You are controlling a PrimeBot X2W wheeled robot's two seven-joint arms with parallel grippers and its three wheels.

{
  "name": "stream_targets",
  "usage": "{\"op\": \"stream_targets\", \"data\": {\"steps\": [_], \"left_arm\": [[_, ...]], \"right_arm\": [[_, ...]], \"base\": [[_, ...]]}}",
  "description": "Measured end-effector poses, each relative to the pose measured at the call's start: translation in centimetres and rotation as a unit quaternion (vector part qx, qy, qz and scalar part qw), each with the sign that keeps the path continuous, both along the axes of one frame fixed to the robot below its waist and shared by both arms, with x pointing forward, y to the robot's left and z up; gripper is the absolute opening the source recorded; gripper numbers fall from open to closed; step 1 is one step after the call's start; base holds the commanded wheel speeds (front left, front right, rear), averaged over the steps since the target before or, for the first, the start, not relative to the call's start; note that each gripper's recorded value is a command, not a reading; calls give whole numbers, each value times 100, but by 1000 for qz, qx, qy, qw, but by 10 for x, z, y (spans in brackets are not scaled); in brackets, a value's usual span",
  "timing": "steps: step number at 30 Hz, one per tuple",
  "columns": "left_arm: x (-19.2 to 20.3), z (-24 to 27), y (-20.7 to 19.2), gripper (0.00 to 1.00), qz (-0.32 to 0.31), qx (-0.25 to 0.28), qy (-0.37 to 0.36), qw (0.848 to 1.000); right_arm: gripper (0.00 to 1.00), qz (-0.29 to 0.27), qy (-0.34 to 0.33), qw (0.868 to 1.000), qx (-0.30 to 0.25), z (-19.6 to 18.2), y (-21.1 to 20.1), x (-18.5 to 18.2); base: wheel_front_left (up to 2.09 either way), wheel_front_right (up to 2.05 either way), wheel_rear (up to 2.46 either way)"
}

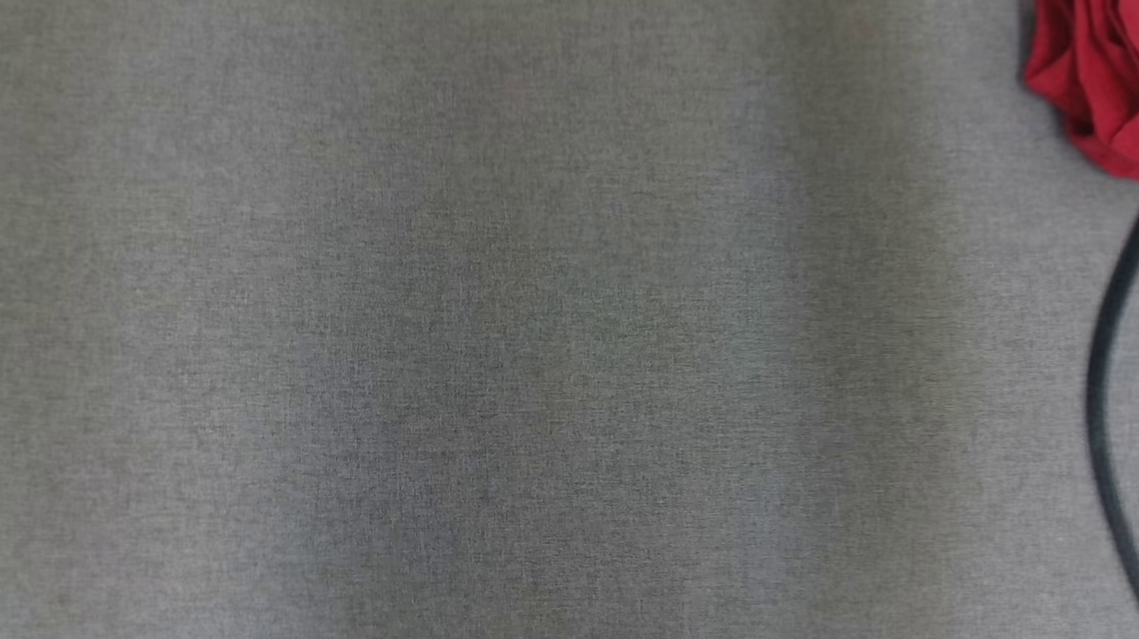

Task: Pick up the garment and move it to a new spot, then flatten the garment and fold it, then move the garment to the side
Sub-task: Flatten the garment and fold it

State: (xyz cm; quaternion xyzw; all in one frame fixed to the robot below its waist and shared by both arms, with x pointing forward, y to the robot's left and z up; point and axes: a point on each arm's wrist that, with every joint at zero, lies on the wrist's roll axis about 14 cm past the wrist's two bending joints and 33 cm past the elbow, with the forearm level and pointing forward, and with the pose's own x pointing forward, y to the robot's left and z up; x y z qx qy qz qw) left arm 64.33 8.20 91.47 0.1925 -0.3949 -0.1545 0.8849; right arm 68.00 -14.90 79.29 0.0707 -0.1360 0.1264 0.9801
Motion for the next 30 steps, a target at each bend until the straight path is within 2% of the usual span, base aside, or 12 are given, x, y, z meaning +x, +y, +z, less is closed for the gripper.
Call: {"op": "stream_targets", "data": {"steps": [8,16,24,27,30], "left_arm": [[31,-34,8,0,8,-6,33,999],[50,-86,14,0,-3,-15,67,998],[26,-125,27,0,-34,-63,85,994],[9,-142,30,0,-41,-70,88,993],[-11,-157,38,0,-46,-101,94,989]], "right_arm": [[0,5,29,999,-21,-38,4,17],[0,17,80,996,-44,-101,1,22],[0,61,104,992,-36,-149,4,-14],[0,76,120,990,-27,-171,4,-32],[0,94,136,986,-18,-194,8,-55]], "base": [[0,0,0],[0,0,0],[0,0,0],[0,0,0],[0,0,0]]}}
